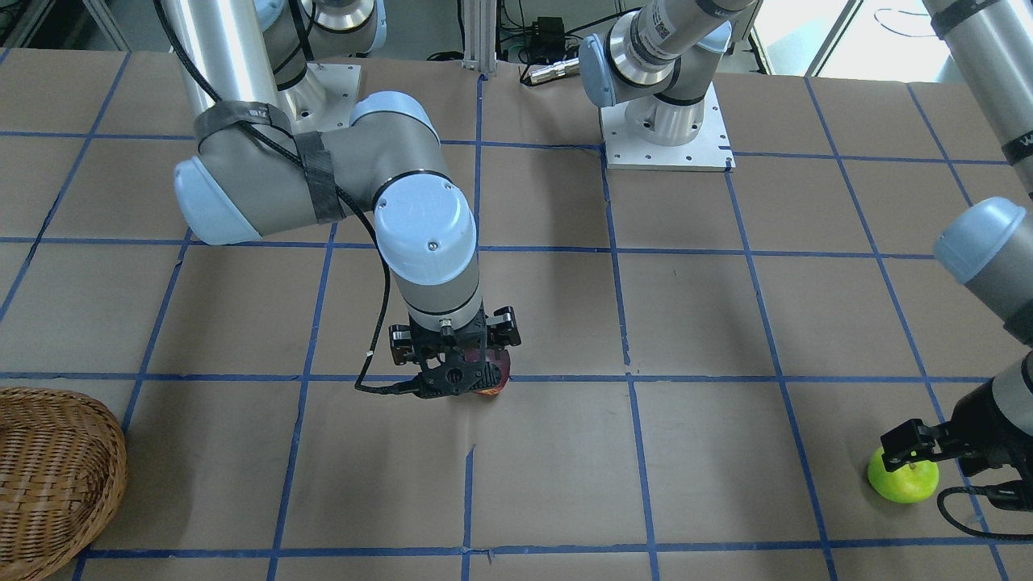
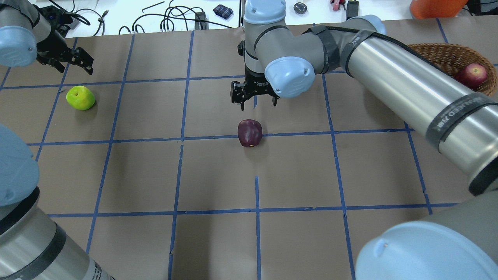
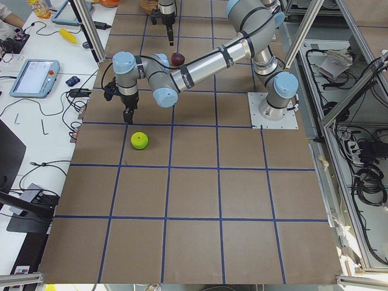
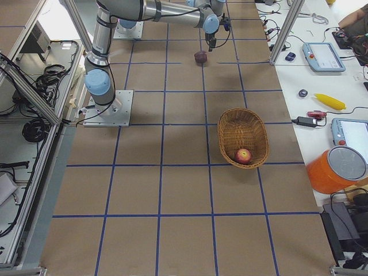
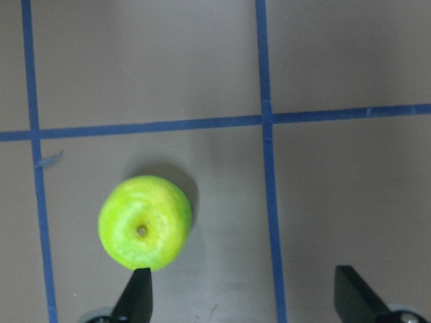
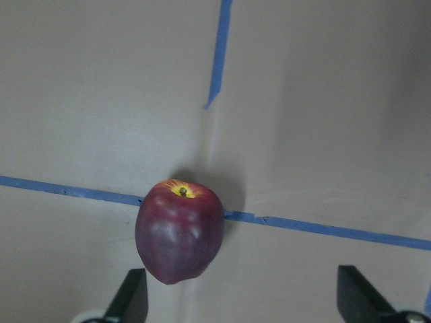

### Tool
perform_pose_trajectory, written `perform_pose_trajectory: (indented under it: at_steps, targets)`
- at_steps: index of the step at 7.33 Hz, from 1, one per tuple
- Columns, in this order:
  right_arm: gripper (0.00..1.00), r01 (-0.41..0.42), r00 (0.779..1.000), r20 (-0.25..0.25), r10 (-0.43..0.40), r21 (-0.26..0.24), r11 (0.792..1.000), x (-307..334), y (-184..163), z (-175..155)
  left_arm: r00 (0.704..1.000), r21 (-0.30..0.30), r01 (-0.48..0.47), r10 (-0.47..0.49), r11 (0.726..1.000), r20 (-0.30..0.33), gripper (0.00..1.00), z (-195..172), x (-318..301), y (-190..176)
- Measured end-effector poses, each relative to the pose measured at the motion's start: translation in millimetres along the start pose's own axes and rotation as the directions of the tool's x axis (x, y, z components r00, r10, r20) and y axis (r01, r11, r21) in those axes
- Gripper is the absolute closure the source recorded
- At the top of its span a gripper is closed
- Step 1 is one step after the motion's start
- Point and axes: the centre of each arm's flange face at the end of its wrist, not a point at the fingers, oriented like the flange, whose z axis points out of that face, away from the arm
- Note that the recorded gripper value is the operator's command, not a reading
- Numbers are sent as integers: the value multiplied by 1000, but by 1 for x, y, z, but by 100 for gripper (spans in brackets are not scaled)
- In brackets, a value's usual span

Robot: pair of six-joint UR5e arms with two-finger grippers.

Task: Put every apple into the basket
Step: 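Grasp the dark apple with the right gripper while the left reaches the green apple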

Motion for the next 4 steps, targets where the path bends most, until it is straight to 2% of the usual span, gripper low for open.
perform_pose_trajectory:
  at_steps: [2,4]
  targets:
    - [0,6,1000,-3,-6,-25,1000,-7,-2,36,1000,-39,0,0,999,-14,0,33,-26,2]
    - [0,8,1000,-6,-9,-48,999,-8,4,55,999,-60,-22,20,998,-26,0,54,-37,5]
